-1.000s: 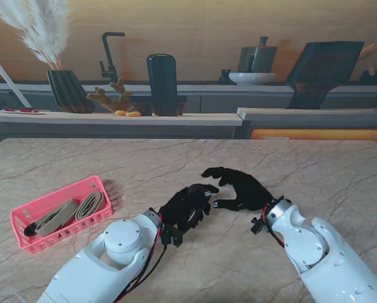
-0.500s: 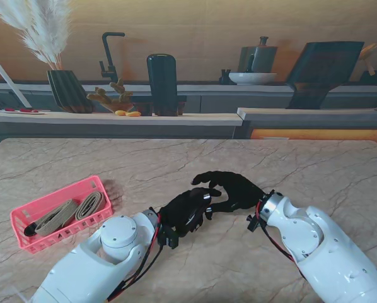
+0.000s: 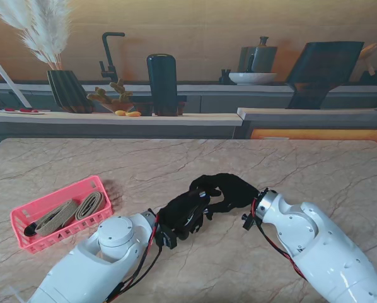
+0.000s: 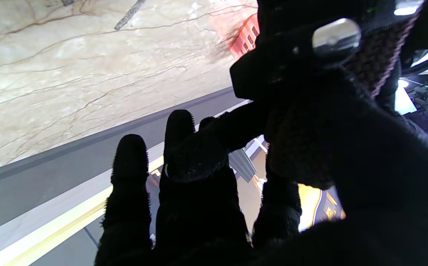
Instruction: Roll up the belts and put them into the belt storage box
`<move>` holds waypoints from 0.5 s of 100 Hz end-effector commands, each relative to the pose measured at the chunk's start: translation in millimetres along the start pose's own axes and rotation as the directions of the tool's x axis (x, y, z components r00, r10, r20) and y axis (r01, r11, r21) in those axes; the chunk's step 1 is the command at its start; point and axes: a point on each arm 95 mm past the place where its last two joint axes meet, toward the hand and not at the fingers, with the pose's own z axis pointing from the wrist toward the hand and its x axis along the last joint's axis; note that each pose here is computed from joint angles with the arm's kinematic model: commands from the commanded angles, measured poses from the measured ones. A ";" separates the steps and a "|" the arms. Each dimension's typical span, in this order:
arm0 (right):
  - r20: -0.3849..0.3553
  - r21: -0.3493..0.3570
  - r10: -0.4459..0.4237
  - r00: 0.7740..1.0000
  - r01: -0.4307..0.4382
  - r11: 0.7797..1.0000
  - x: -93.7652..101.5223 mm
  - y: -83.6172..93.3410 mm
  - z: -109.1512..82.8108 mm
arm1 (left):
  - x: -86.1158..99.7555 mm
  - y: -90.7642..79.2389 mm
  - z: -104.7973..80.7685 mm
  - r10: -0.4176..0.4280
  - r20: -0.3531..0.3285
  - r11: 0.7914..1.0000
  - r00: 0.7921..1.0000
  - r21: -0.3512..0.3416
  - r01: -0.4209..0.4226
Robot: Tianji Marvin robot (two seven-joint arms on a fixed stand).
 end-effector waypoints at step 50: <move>0.046 -0.143 0.055 0.997 -0.047 0.989 4.2 -18.5 8.0 | 11.8 9.4 6.9 -0.089 -0.090 0.983 0.992 0.151 0.101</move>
